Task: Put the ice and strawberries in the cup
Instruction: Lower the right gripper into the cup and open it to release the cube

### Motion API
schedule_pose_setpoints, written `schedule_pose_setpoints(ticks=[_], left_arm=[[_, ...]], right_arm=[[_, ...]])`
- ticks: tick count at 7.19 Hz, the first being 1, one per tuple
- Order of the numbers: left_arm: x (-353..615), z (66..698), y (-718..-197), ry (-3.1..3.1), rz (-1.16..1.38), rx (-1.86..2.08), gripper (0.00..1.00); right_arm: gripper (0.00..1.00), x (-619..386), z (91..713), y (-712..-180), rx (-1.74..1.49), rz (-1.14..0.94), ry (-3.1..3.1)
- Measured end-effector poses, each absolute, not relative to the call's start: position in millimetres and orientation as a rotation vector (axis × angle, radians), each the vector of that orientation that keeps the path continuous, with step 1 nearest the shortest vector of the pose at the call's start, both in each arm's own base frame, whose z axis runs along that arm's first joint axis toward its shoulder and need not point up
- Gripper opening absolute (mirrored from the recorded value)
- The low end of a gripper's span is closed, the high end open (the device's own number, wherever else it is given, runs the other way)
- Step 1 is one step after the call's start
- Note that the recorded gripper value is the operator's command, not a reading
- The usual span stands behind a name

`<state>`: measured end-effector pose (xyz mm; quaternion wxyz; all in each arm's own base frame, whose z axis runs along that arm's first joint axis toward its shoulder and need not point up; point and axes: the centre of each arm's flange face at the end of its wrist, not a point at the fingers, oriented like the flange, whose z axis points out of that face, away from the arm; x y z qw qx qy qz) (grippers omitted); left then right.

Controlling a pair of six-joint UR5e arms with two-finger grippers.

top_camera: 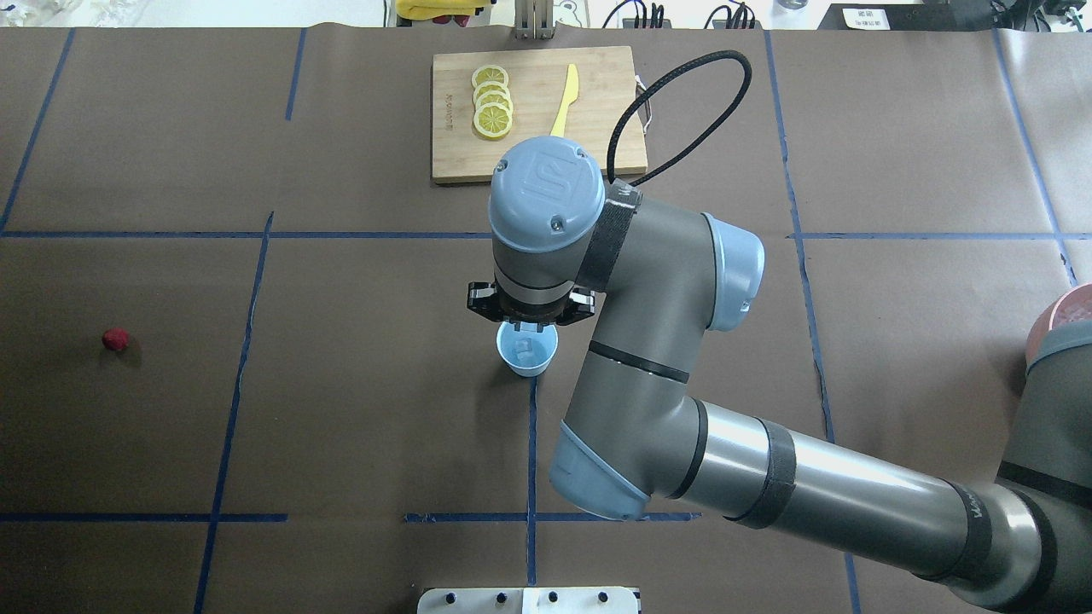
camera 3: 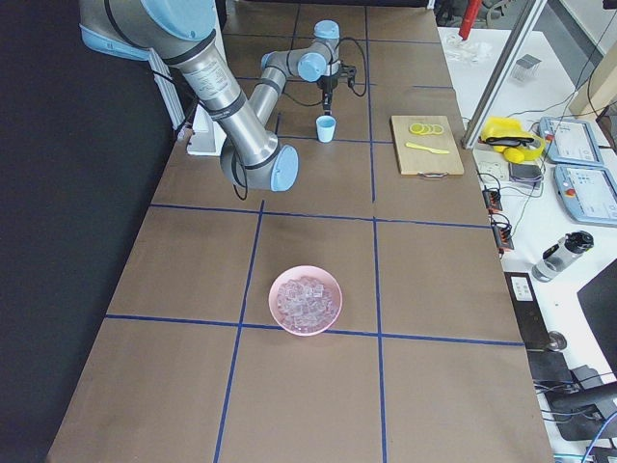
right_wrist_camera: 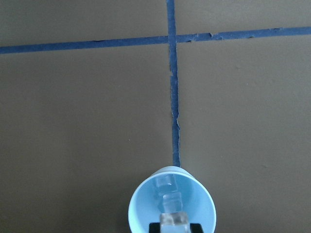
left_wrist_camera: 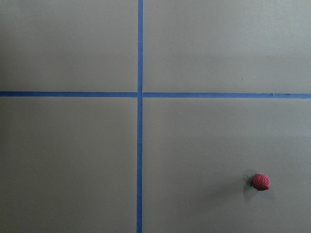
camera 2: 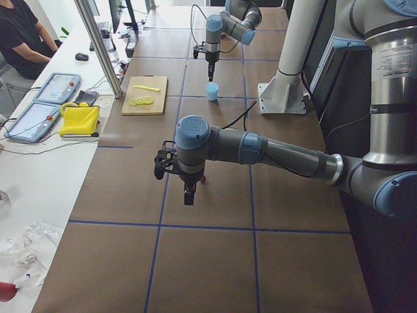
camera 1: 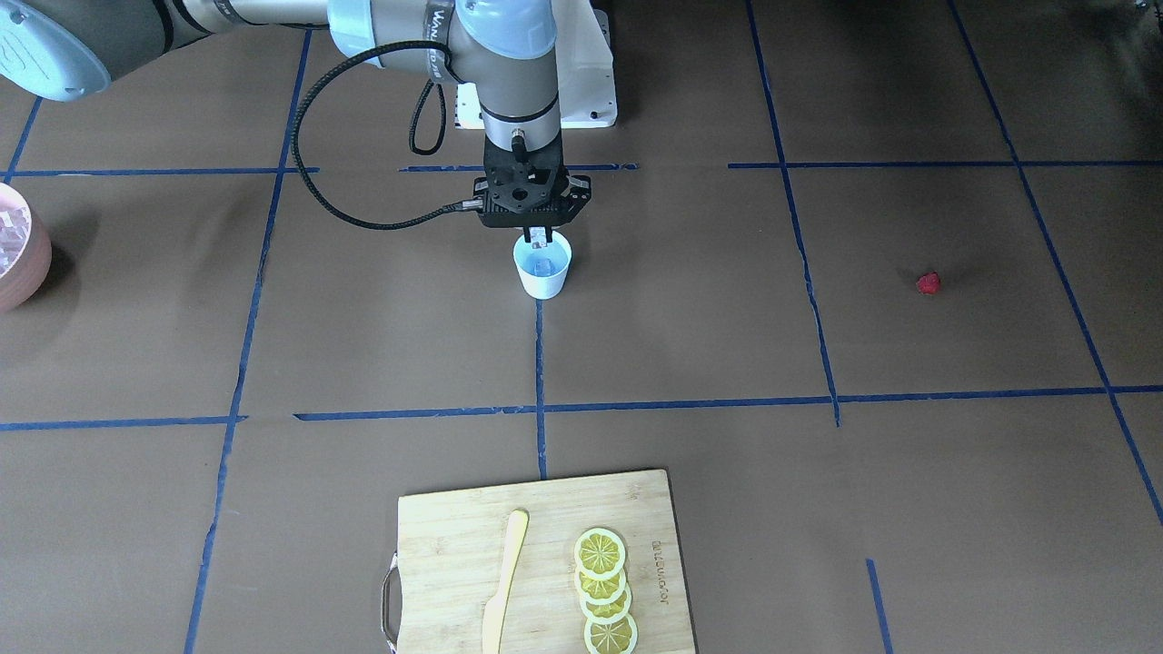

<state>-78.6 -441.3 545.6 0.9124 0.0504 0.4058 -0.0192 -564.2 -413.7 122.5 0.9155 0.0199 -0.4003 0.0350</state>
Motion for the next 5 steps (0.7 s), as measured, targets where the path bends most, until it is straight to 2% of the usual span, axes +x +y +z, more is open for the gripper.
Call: schedule_pose_setpoints(ticks=[1, 2, 3, 4, 5], left_arm=[[-78.5, 545.7, -441.3, 0.836, -0.040, 0.104, 1.00], [-78.5, 545.8, -441.3, 0.836, -0.040, 0.103, 1.00], [-78.5, 545.8, -441.4, 0.836, -0.040, 0.104, 1.00], [-78.5, 545.8, -441.4, 0.836, -0.039, 0.104, 1.00], [-78.5, 545.8, -441.4, 0.836, -0.039, 0.104, 1.00]], right_arm=[[0.06, -571.5, 126.4, -412.8, 0.044, 0.070, -0.816], [0.40, -575.4, 127.8, -412.0, 0.045, 0.069, -0.813], [0.69, -577.1, 127.2, -411.2, 0.047, 0.067, -0.814], [0.84, -577.4, 126.4, -411.2, 0.049, 0.065, -0.815], [0.86, -577.6, 126.1, -410.9, 0.050, 0.062, -0.815]])
